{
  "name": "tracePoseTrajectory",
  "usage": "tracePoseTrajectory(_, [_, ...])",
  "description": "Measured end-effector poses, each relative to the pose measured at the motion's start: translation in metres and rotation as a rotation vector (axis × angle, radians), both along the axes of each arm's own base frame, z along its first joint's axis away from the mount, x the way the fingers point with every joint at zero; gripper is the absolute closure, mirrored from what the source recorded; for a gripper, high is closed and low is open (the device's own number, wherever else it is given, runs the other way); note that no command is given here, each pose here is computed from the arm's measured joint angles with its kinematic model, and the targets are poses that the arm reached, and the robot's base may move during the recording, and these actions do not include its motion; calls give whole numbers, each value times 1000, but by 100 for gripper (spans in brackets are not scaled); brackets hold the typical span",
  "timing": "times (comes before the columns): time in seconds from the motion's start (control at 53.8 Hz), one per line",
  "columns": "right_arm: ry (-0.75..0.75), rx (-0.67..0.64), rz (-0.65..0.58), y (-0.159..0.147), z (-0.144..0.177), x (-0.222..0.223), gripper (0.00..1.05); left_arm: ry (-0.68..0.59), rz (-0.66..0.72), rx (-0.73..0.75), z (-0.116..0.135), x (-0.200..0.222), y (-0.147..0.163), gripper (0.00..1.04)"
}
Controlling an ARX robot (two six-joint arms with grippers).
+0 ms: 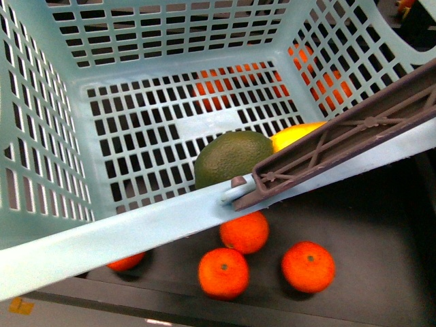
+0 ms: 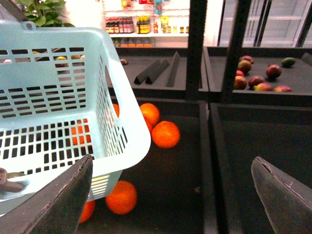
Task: Pick mango and avocado into basket
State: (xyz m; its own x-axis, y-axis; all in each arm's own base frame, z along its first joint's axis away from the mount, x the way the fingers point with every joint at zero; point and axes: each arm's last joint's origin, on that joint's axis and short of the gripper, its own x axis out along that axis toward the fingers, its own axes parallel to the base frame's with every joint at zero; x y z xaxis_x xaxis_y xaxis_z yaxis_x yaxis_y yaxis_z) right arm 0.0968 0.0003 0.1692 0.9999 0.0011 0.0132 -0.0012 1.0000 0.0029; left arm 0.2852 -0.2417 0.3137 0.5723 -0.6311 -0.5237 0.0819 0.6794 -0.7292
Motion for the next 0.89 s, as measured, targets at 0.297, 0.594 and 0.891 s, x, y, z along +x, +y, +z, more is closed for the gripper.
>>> tracePoseTrajectory(0.297, [1,0,0,0,0,0,9,-6,11,9,0,1,1,91])
tracePoseTrajectory(0.594, [0,0,3,0,0,0,9,-3,11,5,0,2,2,91])
tracePoseTrajectory(0.891, [1,0,4,0,0,0,9,-22,45,25,0,4,4,91])
